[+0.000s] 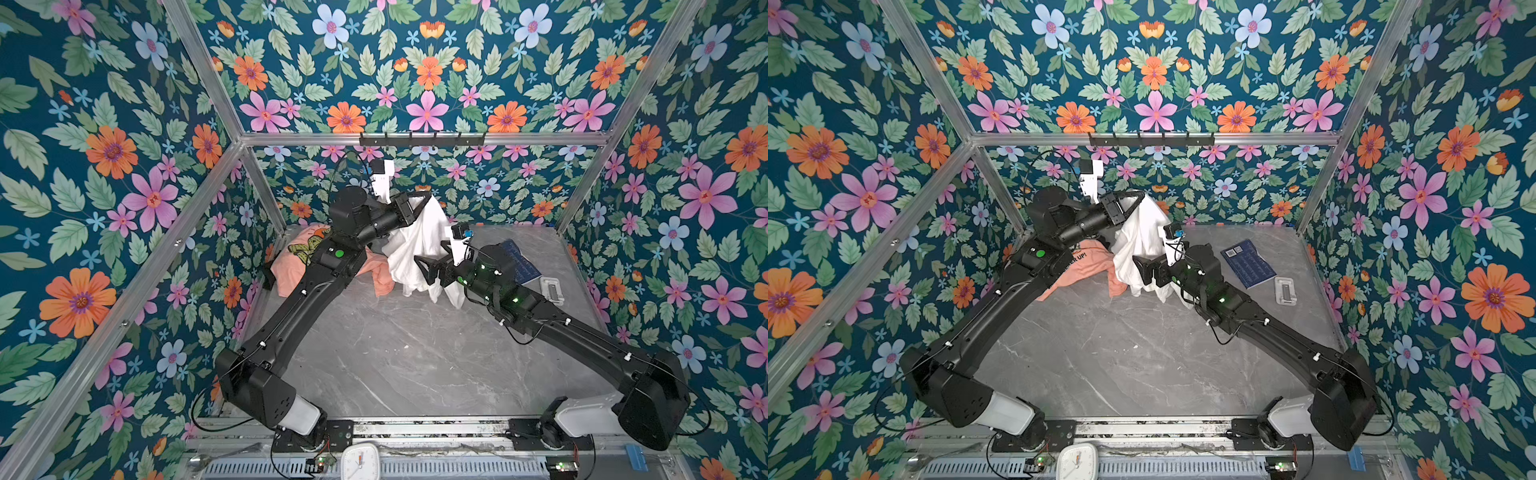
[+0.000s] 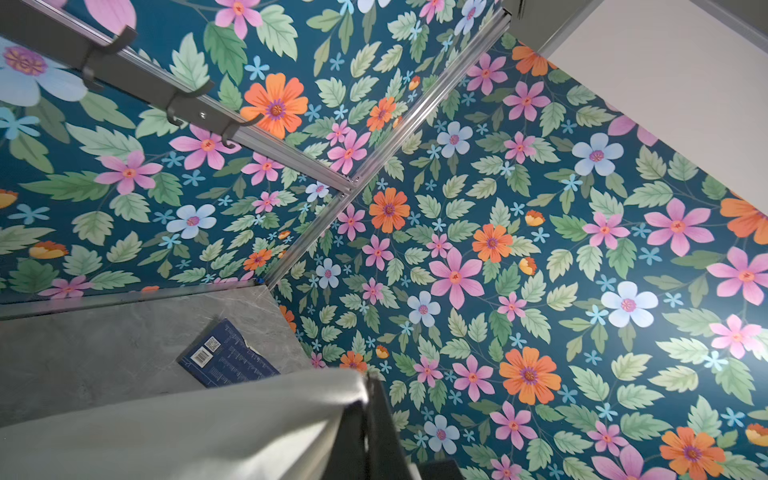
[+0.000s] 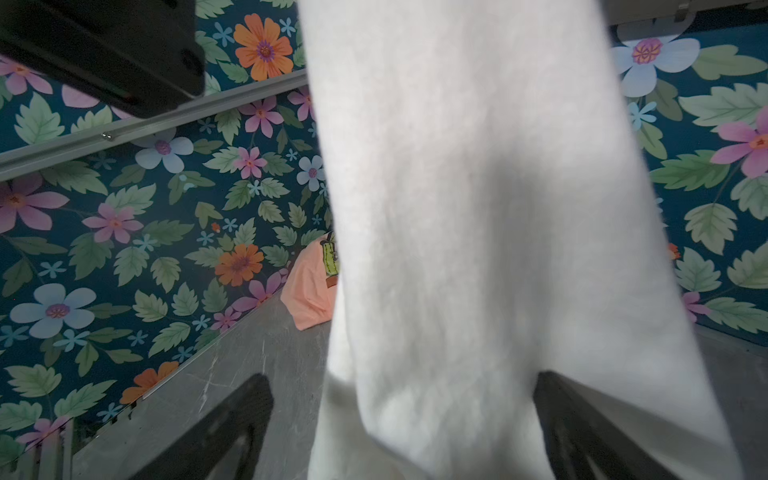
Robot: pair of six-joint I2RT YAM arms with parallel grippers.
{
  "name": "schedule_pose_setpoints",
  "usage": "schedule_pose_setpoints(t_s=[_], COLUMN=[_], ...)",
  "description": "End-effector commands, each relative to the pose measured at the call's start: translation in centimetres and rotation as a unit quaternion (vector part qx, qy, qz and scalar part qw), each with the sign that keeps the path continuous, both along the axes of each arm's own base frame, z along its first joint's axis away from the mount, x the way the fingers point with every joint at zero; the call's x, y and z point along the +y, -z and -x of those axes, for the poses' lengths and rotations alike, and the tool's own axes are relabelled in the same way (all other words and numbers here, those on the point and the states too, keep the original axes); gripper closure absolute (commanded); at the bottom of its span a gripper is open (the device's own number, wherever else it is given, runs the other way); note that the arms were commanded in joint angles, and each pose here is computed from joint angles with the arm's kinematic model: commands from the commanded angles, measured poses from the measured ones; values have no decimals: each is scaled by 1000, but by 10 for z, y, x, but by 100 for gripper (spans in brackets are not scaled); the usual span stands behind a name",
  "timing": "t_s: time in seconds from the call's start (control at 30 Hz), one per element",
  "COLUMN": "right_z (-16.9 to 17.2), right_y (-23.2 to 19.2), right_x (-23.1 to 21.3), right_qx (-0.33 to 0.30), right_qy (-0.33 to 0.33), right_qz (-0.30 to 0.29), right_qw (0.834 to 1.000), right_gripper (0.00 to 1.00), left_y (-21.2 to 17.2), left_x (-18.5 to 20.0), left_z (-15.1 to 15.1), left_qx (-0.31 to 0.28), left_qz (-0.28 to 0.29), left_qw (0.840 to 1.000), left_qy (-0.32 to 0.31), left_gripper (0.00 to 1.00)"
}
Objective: Pick out a specific cloth from the pile
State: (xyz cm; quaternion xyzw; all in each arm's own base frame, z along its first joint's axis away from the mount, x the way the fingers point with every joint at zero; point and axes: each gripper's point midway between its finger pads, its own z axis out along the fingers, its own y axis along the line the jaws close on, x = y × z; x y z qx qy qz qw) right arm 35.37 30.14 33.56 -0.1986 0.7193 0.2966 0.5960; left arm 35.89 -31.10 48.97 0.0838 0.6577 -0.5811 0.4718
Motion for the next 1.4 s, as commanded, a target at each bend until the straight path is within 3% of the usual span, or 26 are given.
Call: schedule_pose_setpoints(t_s=[0.0,0.13,0.27,0.83,1.37], right_z=[-9,-14,-13,1,76], right_y=[-4,1,1,-11,-34], right_x=[-6,-7,-8,-10,-21], right_qx=[-4,-2,-6,-16,41], right_qy=[31,44,41,20,-88], right_qz=[-8,-4,-3,-10,-36], right_qw=[999,999,999,1000,995], right_gripper=[1,2,16,98,100], left_y=[-23,-26,-28,-23,10], left_x=[-3,-9,-10,-10,-5], left_z=[7,12,15,14,33], left_qx=[-45,-49,-53,-52,-14], left_qz=[19,20,19,3,-35], left_qw=[999,998,998,999,999], left_qy=[5,14,15,8,15], left_gripper=[100,100,100,100,100])
